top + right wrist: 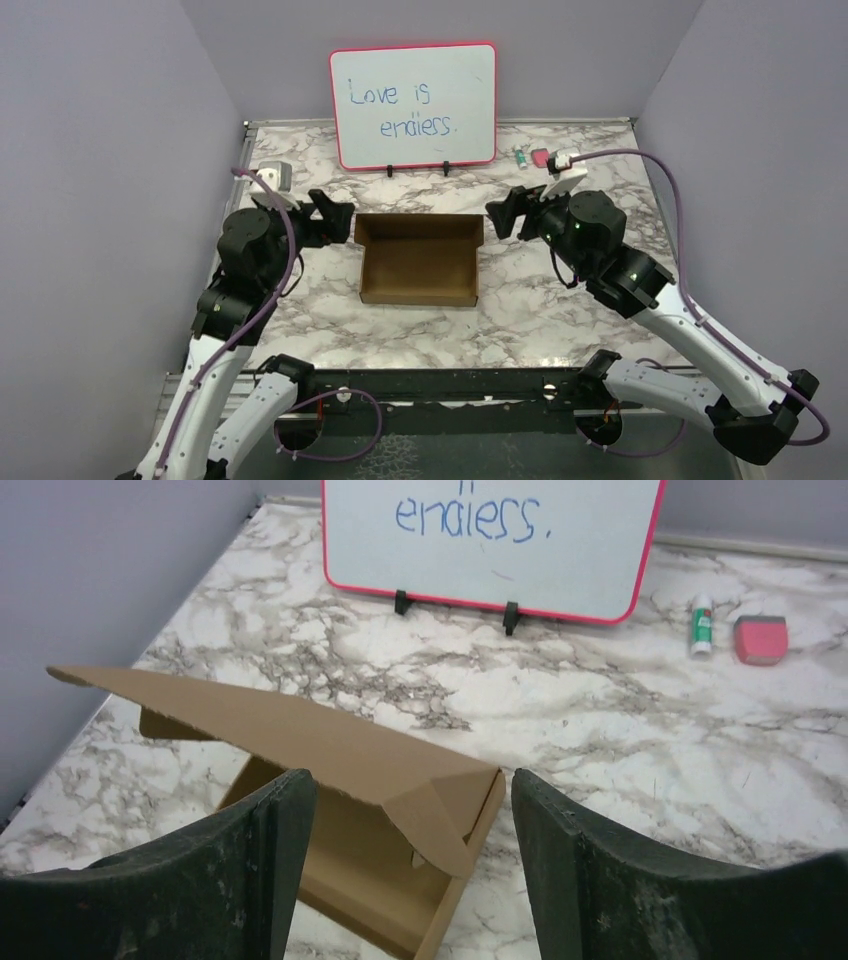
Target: Fold the paper box
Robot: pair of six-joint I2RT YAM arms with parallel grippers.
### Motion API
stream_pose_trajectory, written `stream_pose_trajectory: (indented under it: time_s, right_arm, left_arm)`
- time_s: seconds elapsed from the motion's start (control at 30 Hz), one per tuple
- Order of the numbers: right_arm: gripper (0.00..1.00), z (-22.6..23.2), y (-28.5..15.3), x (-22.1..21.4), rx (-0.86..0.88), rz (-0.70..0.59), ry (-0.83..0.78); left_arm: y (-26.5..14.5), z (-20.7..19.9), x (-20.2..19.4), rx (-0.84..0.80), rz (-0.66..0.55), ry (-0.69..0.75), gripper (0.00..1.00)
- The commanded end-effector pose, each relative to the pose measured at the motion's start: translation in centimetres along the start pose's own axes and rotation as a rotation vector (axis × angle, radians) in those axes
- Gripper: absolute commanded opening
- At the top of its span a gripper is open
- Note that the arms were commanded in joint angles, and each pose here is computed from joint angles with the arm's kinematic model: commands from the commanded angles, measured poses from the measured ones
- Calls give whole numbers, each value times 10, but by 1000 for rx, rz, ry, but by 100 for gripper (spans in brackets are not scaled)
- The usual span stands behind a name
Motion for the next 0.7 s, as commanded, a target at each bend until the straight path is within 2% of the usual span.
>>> stream_pose_trajectory:
  time_s: [0.0, 0.3, 0.67]
  right_arm:
    - [77, 0, 14, 3, -64, 45, -72]
    - [77, 7, 48, -18, -71, 166, -122]
    - [76, -2, 39, -68, -18, 308, -99]
  left_arm:
    - [22, 6, 6, 38, 69, 74, 82]
    - [61, -1, -20, -44, 208, 97, 72]
    - [52, -8, -88, -140, 363, 18, 66]
Point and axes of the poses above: each gripper's point midway between its finger pads, its own y axis out along the fingers, its own z axis along the line the jaws close on, x = y × z, the point moved 4 cm from there along -y, back along the fingers, and after that the axes turned 12 degrees about y, right-handed, at the moved point
